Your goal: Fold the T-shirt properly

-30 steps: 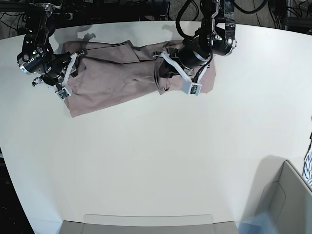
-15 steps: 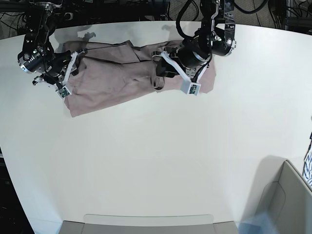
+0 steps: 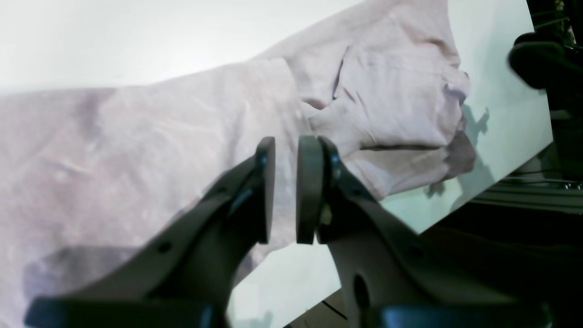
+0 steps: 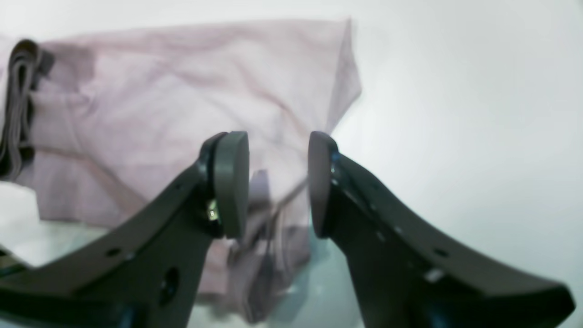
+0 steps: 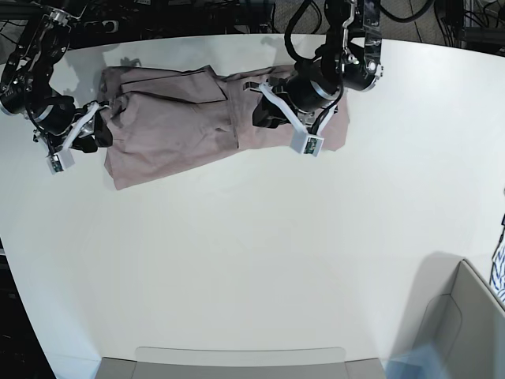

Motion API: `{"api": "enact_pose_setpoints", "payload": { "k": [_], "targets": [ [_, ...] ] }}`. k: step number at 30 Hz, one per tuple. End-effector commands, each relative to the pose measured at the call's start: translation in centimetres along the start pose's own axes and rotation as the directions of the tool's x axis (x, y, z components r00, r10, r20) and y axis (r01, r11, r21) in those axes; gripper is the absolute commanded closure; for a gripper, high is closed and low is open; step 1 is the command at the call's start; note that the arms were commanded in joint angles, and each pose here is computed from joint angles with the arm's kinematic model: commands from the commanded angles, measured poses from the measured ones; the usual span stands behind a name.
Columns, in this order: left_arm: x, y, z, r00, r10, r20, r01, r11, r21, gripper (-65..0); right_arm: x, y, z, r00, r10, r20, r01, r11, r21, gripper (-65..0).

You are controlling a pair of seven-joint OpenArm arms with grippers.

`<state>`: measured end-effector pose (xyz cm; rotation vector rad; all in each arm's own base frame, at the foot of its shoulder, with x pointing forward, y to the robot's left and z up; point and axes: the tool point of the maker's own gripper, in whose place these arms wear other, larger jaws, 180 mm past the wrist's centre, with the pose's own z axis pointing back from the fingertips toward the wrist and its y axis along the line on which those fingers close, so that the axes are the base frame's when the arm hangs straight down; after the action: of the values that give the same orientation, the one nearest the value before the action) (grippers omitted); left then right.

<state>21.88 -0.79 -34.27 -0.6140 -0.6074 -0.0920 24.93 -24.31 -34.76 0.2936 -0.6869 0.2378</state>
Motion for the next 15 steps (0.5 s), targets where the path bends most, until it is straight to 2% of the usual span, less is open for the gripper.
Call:
{"api": "enact_pose_setpoints", "payload": {
  "k": [1,4,8,15],
  "targets": [
    [0.7,-0.3,0.3,0.999,-0.016,0.028,0.017,1.000,-0.016,-8.3,0.3,-0.9,0.5,1.000,-0.005,0.015,0.005,1.000,0.005,-22.4],
    [0.6,0.2,0.5,0.999,-0.028,0.021,0.028,1.000,-0.003,-8.3,-2.4,-2.4,0.0,0.996,-0.087,-0.017,0.088,0.993,0.074,-22.4],
    [0.4,0.5,0.6,0.999,-0.044,0.008,0.044,0.999,0.004,-8.3,-5.4,-4.5,-0.8,0.965,-0.258,-0.045,0.261,0.962,0.080,-22.4],
    [0.2,0.5,0.6,0.999,-0.042,0.005,0.041,0.999,0.004,-8.3,-5.2,-4.9,-2.3,0.943,-0.330,-0.040,0.332,0.937,0.108,-22.4]
  ]
}}
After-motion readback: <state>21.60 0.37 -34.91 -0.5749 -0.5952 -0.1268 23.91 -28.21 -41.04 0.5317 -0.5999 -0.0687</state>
